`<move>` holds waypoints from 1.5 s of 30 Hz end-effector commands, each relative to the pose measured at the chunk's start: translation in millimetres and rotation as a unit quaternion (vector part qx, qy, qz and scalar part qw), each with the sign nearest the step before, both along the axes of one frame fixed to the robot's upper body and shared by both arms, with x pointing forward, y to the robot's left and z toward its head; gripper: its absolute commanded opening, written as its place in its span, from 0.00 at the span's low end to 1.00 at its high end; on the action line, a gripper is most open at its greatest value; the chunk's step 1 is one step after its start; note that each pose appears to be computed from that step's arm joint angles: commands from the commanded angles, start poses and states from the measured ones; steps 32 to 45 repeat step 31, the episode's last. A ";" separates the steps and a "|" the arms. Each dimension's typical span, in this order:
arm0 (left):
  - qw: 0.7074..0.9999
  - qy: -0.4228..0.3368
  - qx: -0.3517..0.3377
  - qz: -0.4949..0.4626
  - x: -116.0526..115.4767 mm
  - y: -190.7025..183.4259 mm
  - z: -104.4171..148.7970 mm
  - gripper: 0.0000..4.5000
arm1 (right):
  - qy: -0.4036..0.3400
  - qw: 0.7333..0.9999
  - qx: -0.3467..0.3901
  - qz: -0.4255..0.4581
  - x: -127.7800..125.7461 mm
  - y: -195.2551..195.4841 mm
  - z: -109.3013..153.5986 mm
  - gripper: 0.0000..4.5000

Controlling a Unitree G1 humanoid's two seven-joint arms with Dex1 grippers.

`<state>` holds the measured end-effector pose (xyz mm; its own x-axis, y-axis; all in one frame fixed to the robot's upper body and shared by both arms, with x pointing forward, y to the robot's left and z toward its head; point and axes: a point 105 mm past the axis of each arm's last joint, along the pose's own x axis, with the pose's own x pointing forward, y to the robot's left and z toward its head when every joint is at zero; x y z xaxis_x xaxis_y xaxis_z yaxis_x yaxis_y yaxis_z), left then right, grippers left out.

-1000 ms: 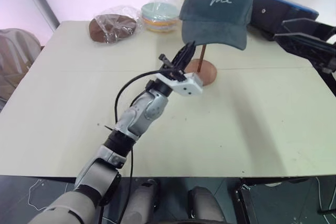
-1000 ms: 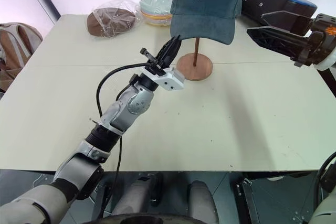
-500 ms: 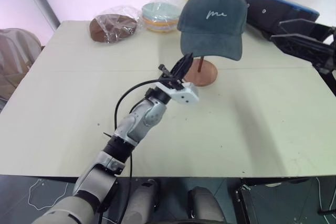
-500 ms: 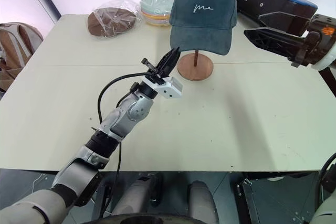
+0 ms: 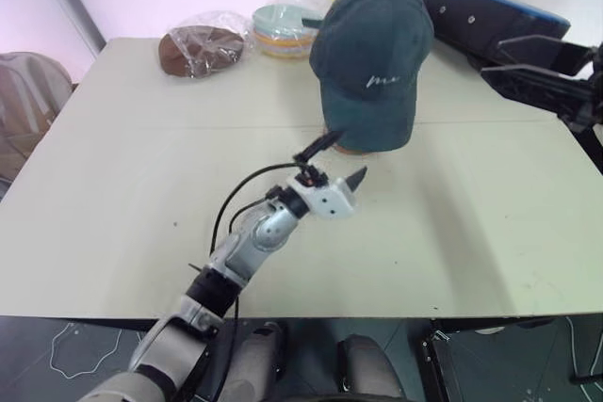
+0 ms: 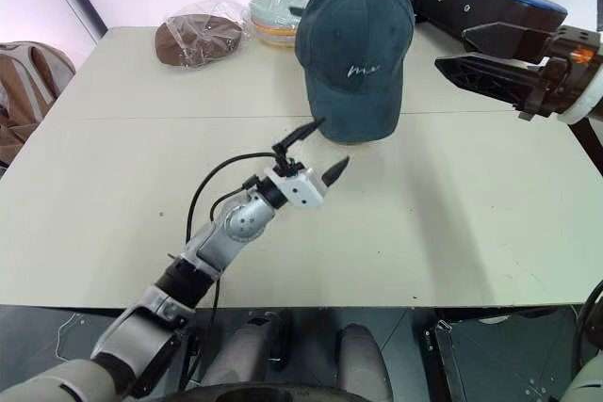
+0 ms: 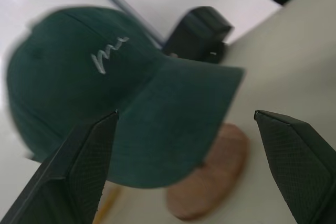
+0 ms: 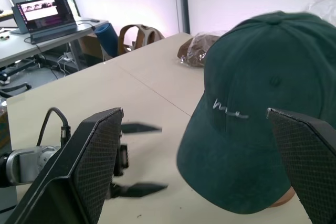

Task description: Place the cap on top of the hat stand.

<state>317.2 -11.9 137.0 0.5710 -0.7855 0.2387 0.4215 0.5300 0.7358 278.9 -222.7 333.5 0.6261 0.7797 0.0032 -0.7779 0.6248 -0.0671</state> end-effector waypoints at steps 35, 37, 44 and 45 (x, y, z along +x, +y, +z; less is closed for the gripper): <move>0.954 0.284 -0.065 -0.068 9.4 171.3 156.3 1.00 | -0.036 0.986 -0.165 -0.007 7.2 -1.3 -20.8 1.00; 0.954 0.284 -0.065 -0.068 9.4 171.3 156.3 1.00 | -0.036 0.986 -0.165 -0.007 7.2 -1.3 -20.8 1.00; 0.954 0.284 -0.065 -0.068 9.4 171.3 156.3 1.00 | -0.036 0.986 -0.165 -0.007 7.2 -1.3 -20.8 1.00; 0.954 0.284 -0.065 -0.068 9.4 171.3 156.3 1.00 | -0.036 0.986 -0.165 -0.007 7.2 -1.3 -20.8 1.00</move>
